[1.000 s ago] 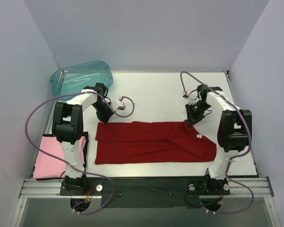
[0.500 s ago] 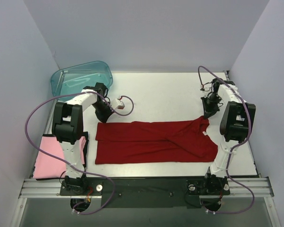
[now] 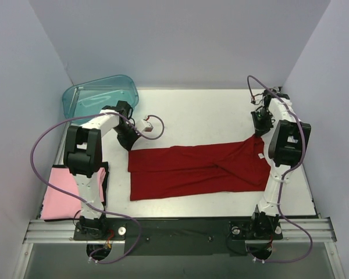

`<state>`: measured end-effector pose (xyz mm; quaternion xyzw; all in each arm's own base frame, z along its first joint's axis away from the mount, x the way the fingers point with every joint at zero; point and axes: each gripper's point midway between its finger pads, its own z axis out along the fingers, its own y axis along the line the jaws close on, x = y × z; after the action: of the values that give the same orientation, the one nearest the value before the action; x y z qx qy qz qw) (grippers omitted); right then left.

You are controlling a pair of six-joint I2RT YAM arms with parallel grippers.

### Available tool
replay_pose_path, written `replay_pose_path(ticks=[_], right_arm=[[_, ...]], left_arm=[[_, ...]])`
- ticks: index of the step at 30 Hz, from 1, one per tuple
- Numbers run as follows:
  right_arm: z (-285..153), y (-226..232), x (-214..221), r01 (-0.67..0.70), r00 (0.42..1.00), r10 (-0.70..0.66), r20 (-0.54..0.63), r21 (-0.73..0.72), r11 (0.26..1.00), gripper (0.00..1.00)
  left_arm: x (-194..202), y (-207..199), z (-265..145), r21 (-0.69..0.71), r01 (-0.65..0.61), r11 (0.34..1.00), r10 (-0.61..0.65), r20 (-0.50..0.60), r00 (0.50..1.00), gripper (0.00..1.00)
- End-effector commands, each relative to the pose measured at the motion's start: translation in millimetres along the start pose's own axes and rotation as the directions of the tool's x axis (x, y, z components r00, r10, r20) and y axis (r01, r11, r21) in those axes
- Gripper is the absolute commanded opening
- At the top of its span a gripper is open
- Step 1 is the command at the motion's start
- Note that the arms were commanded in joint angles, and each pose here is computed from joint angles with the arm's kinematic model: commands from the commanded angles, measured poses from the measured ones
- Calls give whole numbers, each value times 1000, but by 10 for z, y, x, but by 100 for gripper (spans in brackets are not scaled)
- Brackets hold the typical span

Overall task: Fold and stack the t-shirts
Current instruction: Fold the other side of the tshirt into a rectangle

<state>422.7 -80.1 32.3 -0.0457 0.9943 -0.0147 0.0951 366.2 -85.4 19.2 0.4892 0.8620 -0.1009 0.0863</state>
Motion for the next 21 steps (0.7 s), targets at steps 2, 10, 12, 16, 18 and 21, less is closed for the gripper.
replay_pose_path(ticks=[2,10,12,16,18,21], right_arm=[[-60,-462,56,-53,996,70,-58,257,965,28],[-636,-743,-59,-252,968,237,87,400,881,48],[-786,-696,47,-321,947,300,115,390,863,49],[-895,-322,430,-453,892,442,100,229,862,49],[-861,-57,668,-478,878,476,47,141,867,49],[-799,333,1103,-518,852,519,-62,34,855,51]], left_arm=[[-341,35,-344,-38,16,999,-11,129,992,1],[-546,-31,-470,-9,39,999,-36,222,974,41],[-572,-38,-485,1,53,999,-51,243,969,43],[-582,-104,-557,18,79,997,-81,256,963,44],[-579,-207,-635,47,60,997,-70,264,962,44],[-543,-422,-723,109,0,994,-29,260,965,43]])
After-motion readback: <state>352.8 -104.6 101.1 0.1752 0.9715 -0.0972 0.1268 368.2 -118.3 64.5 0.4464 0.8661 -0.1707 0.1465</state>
